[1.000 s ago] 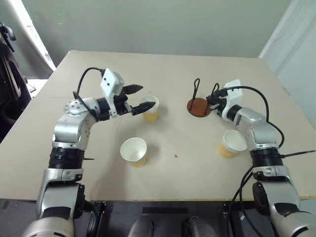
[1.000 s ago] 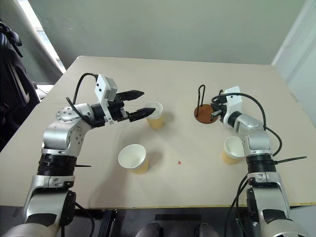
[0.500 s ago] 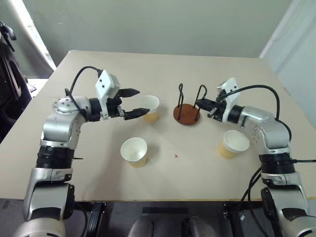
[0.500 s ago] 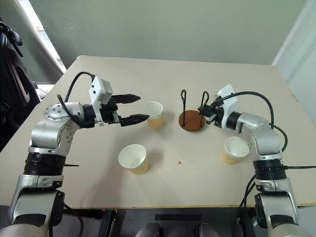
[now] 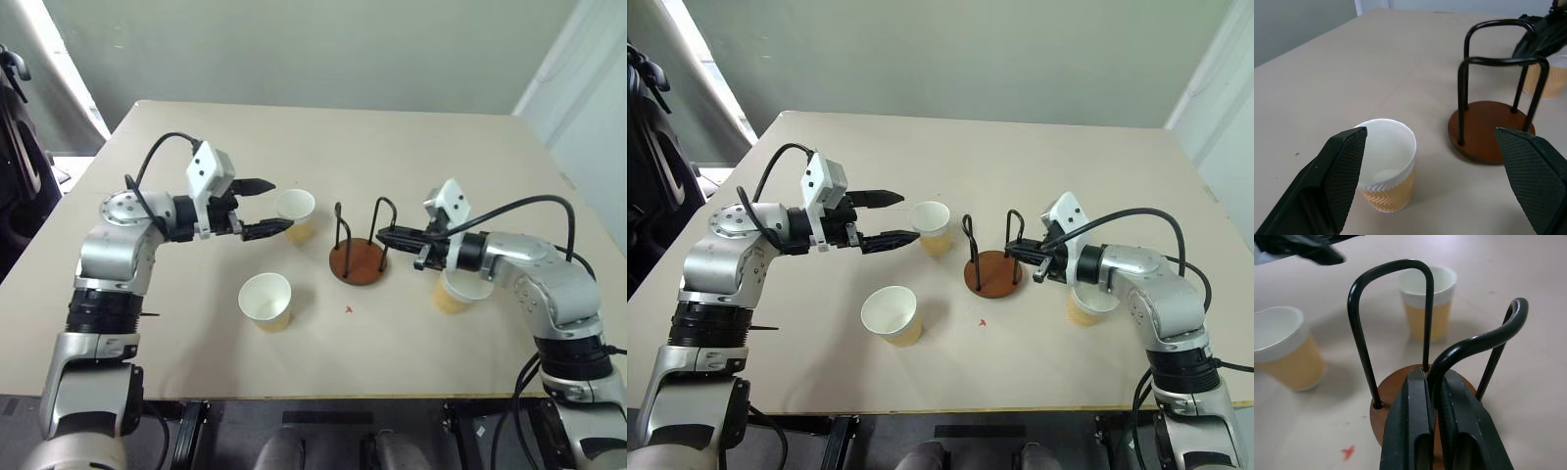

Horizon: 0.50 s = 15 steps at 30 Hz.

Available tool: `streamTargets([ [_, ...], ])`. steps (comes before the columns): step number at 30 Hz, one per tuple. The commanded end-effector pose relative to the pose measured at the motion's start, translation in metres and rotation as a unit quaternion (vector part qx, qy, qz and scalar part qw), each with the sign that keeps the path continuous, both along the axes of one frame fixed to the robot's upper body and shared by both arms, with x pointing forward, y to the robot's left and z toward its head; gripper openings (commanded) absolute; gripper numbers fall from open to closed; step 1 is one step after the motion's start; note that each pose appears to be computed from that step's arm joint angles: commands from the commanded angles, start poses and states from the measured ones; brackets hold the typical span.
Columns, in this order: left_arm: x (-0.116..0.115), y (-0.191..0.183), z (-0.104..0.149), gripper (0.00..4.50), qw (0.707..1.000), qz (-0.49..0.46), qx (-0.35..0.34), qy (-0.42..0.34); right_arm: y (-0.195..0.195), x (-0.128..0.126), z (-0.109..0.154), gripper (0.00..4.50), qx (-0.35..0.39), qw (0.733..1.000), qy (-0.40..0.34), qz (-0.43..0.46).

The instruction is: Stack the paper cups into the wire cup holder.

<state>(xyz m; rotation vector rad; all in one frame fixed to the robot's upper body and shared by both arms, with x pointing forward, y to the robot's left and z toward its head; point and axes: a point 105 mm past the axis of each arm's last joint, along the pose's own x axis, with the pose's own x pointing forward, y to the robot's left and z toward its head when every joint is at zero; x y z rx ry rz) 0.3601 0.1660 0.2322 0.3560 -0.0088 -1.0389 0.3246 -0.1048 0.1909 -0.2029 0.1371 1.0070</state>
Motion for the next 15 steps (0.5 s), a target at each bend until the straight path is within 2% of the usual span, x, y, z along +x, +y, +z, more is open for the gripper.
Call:
streamTargets([
  [1,-0.003,-0.002,0.011,4.50,1.000,-0.011,0.007,-0.016,0.006,-0.012,0.008,0.02,-0.001,1.000,-0.022,0.016],
  [8,-0.020,0.000,0.012,4.50,0.998,-0.062,0.025,0.006,0.004,-0.013,0.002,0.02,-0.007,1.000,-0.017,0.010],
  [15,-0.034,0.010,0.029,4.50,0.994,-0.100,0.035,0.020,0.000,-0.011,-0.002,0.02,-0.010,1.000,-0.015,0.008],
])
